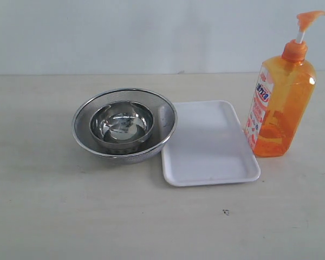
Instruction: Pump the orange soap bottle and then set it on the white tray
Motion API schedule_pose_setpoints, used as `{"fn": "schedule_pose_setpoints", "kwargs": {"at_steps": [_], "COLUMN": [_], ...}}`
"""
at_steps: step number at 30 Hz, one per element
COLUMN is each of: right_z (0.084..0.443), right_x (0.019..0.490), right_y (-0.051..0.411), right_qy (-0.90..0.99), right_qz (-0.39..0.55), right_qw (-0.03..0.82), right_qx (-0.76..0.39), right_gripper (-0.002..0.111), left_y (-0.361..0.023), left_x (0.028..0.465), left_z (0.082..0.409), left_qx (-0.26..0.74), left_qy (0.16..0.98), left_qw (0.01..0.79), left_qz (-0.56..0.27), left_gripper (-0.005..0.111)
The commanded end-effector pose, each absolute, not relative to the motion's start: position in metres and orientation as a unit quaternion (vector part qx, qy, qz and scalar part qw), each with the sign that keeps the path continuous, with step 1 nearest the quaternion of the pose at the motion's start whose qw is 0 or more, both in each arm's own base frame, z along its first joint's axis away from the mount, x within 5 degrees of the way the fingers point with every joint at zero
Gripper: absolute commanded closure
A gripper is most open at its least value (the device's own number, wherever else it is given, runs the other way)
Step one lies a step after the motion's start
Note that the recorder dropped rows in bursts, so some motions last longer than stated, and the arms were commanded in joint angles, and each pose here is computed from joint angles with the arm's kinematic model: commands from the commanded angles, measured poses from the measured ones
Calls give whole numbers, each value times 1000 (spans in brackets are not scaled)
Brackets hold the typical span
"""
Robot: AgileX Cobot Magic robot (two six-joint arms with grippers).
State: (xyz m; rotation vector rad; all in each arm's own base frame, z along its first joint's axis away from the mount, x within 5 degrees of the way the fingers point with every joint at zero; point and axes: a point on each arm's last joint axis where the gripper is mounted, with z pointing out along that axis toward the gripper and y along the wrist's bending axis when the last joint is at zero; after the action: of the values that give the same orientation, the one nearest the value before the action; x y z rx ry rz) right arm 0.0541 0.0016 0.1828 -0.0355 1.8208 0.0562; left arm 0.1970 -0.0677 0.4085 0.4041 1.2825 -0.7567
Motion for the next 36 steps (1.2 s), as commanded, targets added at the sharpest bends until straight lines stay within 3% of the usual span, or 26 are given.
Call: {"fn": "schedule_pose_setpoints", "kwargs": {"at_steps": [1, 5, 8, 10, 13, 14, 22, 30, 36], "right_z": [183, 183, 183, 183, 183, 183, 183, 183, 183], "right_x": [54, 54, 54, 54, 54, 54, 54, 54, 54], "right_y": [1, 1, 1, 1, 1, 1, 1, 1, 1], "right_qy": [787, 787, 787, 787, 787, 787, 787, 787, 787], "right_qz": [21, 21, 21, 21, 21, 21, 21, 21, 21], "right_qw": [616, 616, 616, 616, 616, 616, 616, 616, 616], "right_qx": [-16, -16, -16, -16, -16, -16, -16, -16, -16], "right_gripper": [108, 108, 108, 108, 108, 108, 108, 108, 108], "left_y": [-107, -166, -196, -214, -240, -249, -278, -311, -338], "left_x": [258, 296, 322, 336, 356, 363, 380, 386, 381], "left_z": [364, 315, 298, 289, 278, 276, 263, 243, 234], "left_qx": [304, 376, 372, 389, 390, 391, 398, 390, 398], "left_qy": [626, 613, 592, 563, 557, 552, 531, 554, 544], "left_qw": [626, 582, 583, 581, 577, 579, 589, 575, 571], "left_qz": [-353, -381, -414, -441, -453, -454, -461, -460, -468], "left_gripper": [102, 102, 100, 85, 44, 37, 35, 16, 15]}}
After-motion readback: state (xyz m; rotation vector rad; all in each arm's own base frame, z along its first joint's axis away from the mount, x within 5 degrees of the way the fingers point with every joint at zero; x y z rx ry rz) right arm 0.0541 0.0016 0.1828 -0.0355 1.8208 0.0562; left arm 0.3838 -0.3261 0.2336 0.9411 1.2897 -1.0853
